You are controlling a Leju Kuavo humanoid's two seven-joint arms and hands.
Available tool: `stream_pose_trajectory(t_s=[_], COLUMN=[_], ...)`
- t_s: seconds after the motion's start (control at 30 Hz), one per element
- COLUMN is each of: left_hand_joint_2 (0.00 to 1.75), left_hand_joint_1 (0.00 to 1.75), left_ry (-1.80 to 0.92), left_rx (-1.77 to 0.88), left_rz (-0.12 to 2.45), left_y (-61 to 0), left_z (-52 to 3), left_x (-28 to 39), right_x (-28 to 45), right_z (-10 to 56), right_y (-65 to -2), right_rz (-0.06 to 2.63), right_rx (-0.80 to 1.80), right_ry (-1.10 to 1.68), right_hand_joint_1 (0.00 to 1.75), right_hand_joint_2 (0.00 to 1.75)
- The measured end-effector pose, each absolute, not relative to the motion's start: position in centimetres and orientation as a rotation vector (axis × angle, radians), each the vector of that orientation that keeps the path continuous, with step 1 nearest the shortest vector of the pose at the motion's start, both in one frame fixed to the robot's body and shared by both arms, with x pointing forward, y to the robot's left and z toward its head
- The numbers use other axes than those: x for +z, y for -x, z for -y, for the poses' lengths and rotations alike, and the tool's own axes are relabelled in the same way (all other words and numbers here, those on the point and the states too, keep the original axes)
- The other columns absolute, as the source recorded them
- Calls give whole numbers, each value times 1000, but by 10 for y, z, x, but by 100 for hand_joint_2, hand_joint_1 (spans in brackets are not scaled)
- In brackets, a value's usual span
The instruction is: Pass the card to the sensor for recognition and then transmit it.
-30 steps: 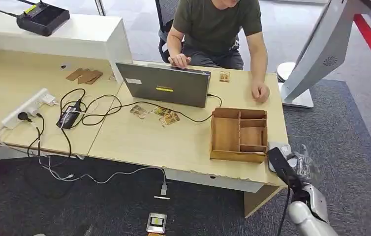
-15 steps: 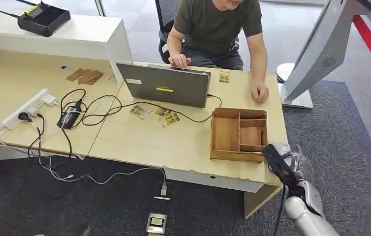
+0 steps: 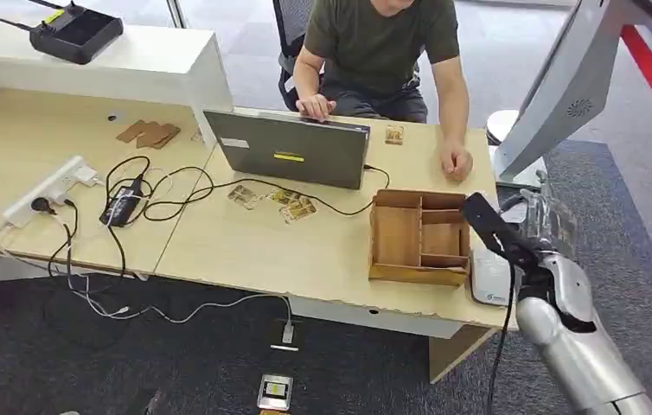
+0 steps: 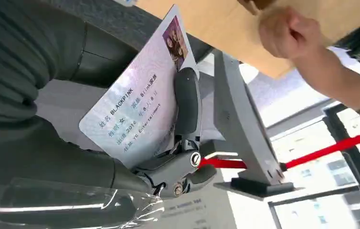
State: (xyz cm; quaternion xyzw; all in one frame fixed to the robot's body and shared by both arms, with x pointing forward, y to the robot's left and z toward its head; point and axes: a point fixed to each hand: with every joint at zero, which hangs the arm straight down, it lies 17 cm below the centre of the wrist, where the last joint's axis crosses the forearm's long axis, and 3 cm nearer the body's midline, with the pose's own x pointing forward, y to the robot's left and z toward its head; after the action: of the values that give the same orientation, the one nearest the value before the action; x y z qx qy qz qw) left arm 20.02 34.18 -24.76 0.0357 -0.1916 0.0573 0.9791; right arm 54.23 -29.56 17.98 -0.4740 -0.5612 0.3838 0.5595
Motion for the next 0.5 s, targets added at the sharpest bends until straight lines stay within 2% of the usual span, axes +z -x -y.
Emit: stream_pose_trajectory(t_s=[0.5], left_hand_joint_2=[175], left_hand_joint_1=[0], left_ry=[-45], left_rx=[55], left_rz=[392], left_y=[-232], left_z=[-324], left_x=[-238], right_x=[223], right_z=[227], right_y=[-568], right_rz=[1449], right_rx=[932], right_ry=[986], right_hand_joint_1=[175], right_hand_joint_2=[175])
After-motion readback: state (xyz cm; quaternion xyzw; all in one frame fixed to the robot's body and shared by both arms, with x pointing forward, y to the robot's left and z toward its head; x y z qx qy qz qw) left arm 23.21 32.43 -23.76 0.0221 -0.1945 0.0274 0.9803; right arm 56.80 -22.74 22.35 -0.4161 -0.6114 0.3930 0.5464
